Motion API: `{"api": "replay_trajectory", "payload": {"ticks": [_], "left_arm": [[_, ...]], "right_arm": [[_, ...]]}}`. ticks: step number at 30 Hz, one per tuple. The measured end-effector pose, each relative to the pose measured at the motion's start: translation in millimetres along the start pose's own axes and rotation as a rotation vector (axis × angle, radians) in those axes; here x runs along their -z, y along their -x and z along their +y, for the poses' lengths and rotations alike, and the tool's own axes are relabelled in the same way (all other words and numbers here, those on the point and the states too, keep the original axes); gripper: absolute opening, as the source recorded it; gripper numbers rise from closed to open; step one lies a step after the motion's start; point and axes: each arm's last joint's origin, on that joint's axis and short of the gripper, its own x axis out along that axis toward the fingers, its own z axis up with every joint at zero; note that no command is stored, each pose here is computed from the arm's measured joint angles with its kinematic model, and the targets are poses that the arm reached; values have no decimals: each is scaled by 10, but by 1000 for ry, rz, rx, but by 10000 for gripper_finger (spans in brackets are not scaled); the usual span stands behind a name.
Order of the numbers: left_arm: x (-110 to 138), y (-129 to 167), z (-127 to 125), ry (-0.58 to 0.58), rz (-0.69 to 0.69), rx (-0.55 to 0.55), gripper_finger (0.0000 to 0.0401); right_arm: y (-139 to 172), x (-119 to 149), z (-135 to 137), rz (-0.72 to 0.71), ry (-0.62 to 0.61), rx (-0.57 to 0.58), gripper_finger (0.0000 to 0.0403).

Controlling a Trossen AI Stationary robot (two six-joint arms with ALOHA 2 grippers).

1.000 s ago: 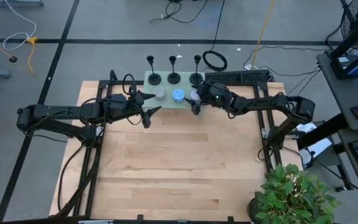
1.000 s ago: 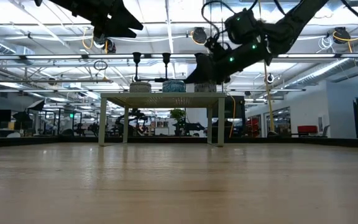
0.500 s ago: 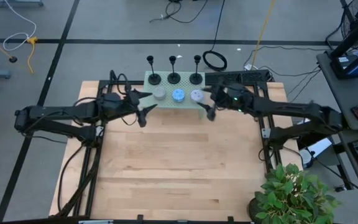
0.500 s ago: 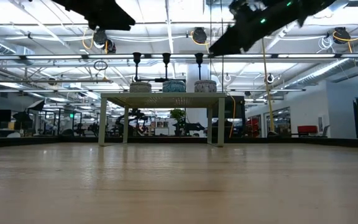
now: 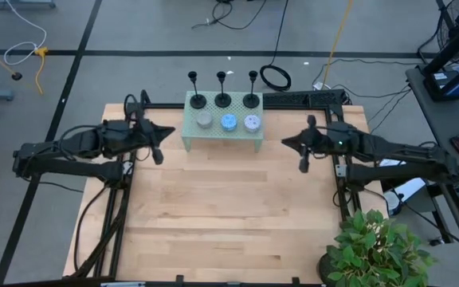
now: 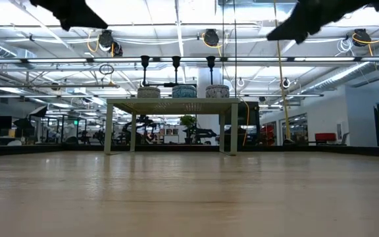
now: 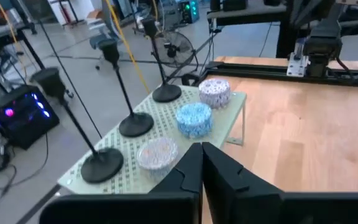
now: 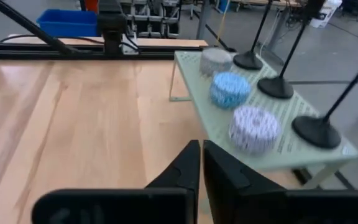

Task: Pick & Place candle stick holders
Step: Return to Home Position

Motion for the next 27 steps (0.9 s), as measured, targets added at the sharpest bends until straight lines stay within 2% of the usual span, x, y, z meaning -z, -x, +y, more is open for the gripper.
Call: {"api": "replay_trajectory", "payload": {"ticks": [5, 10, 13, 17, 21, 24, 27], "left_arm": [[213, 12, -6, 33, 30, 1, 19], [560, -119, -73, 32, 51, 2, 4], [768, -232, -134, 20, 3, 25, 10], [950, -310, -219, -30, -147, 165, 19], [1050, -326, -228, -40, -239, 148, 6], [1151, -341, -233, -61, -232, 128, 6], [1247, -352, -243, -27, -211, 138, 17]], "right_arm": [[156, 318, 26, -10, -50, -3, 9], [256, 606, 45, -57, -46, 1, 4], [276, 761, 58, -75, -58, 1, 1], [285, 981, 78, -71, -88, 0, 3], [301, 1150, 93, -85, -97, 1, 3], [310, 1233, 100, -130, -100, 1, 4], [308, 1303, 107, -195, -105, 5, 4]]}}
